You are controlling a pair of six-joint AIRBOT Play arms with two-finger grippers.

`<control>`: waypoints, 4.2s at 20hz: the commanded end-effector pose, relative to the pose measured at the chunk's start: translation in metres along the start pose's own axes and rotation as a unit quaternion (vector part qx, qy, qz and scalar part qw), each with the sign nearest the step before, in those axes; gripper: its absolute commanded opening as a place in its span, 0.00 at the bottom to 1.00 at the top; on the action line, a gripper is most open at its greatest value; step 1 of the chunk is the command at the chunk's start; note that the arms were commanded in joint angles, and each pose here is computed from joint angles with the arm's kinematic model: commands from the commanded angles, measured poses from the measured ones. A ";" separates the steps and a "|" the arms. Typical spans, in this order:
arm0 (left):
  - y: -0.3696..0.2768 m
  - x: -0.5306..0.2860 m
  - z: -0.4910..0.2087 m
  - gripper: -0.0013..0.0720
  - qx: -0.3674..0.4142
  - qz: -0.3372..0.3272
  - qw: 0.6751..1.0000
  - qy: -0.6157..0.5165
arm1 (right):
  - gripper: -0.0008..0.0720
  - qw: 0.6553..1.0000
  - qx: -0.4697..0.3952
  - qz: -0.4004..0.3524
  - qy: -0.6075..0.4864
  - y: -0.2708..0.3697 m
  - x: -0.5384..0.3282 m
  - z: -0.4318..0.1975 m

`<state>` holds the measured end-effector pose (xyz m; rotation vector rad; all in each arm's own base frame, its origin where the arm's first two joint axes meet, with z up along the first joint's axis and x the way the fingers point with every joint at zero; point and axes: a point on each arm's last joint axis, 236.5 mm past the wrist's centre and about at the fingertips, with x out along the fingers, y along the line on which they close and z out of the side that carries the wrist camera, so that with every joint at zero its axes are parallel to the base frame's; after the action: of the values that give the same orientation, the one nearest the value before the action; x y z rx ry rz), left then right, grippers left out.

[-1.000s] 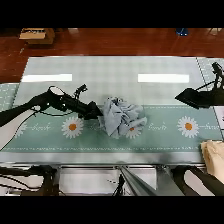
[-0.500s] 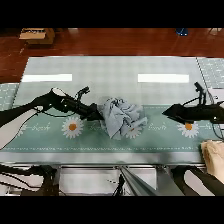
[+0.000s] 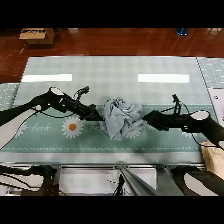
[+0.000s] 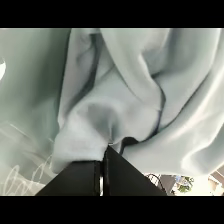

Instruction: Fold the shirts.

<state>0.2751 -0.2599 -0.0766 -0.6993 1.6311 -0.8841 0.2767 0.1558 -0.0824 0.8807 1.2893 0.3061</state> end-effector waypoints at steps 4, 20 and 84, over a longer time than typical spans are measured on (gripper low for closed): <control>-0.009 -0.008 0.000 0.04 0.026 -0.006 1.000 -0.006 | 0.06 0.998 -0.006 0.056 -0.034 0.041 0.027 0.006; -0.292 -0.309 -0.033 0.04 0.349 0.046 0.856 -0.379 | 0.06 0.868 -0.318 0.043 -0.379 0.217 -0.304 0.072; 0.006 -0.235 0.085 0.49 -0.008 0.148 0.982 -0.121 | 0.60 0.942 -0.160 -0.295 -0.029 -0.013 -0.239 0.237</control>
<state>0.4409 -0.1209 0.0349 -0.5573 1.3743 -0.6003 0.4600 -0.0582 0.0741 0.1686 1.2708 0.1155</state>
